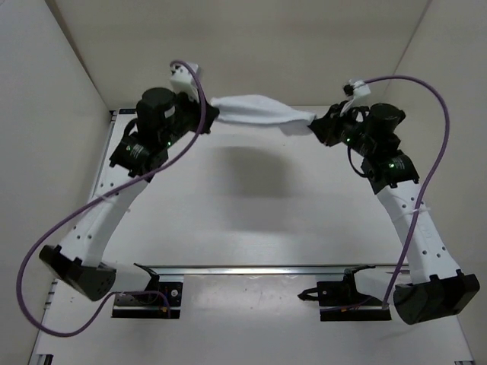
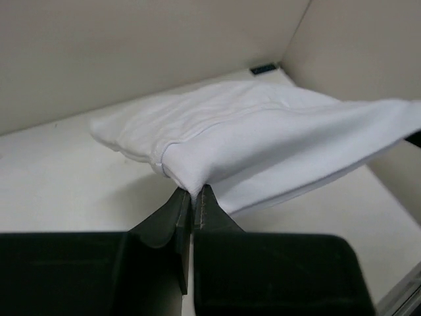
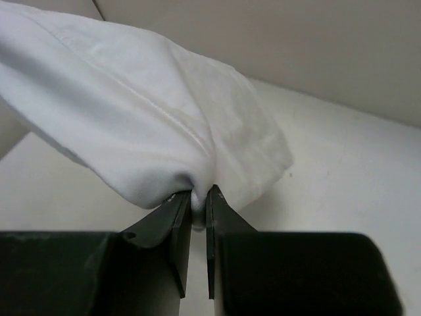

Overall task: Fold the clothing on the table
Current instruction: Flatten the skirt out

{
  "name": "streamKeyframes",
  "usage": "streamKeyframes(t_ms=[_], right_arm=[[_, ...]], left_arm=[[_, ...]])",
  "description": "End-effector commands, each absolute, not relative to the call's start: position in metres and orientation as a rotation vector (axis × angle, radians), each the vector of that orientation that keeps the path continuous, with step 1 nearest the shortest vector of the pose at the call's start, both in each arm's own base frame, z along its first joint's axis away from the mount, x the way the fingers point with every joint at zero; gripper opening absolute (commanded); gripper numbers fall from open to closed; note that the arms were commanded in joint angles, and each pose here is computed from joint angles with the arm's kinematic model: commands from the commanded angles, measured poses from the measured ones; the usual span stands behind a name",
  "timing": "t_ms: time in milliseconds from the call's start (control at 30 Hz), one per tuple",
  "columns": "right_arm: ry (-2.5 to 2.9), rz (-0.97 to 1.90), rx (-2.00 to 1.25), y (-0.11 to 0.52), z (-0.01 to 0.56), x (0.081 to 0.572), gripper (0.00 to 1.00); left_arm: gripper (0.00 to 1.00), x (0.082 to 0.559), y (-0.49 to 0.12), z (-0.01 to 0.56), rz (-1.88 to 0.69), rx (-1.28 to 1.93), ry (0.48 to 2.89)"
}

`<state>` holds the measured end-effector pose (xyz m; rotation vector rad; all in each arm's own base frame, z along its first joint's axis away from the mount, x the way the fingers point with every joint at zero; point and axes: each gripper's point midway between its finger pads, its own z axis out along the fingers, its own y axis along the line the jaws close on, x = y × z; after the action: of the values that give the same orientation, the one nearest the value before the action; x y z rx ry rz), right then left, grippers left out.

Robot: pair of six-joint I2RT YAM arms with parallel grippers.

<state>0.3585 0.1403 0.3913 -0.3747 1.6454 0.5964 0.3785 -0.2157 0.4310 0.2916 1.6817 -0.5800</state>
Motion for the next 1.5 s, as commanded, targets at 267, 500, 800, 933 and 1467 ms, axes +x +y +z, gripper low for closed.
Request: streamKeyframes(t_ms=[267,500,800,933,1467], right_arm=[[1.809,0.599,-0.356,0.149,0.355,0.36,0.0],[2.078,0.728,-0.318,0.162,0.216,0.411,0.0],[2.302,0.932,-0.212,0.167,0.102,0.44,0.63],[2.244,0.855,-0.233,0.16,0.125,0.455,0.85],[2.224,0.801,-0.329,0.184,0.135,0.392,0.22]], left_arm=[[0.0,0.343,-0.149,0.407,-0.439,0.147,1.737],[0.07,0.395,-0.174,0.257,-0.45,0.135,2.05],[0.99,0.426,-0.165,0.106,-0.564,-0.065,2.343],[0.99,0.445,-0.168,0.132,-0.459,0.053,2.285],[0.1,0.365,-0.215,0.111,-0.663,0.199,2.335]])
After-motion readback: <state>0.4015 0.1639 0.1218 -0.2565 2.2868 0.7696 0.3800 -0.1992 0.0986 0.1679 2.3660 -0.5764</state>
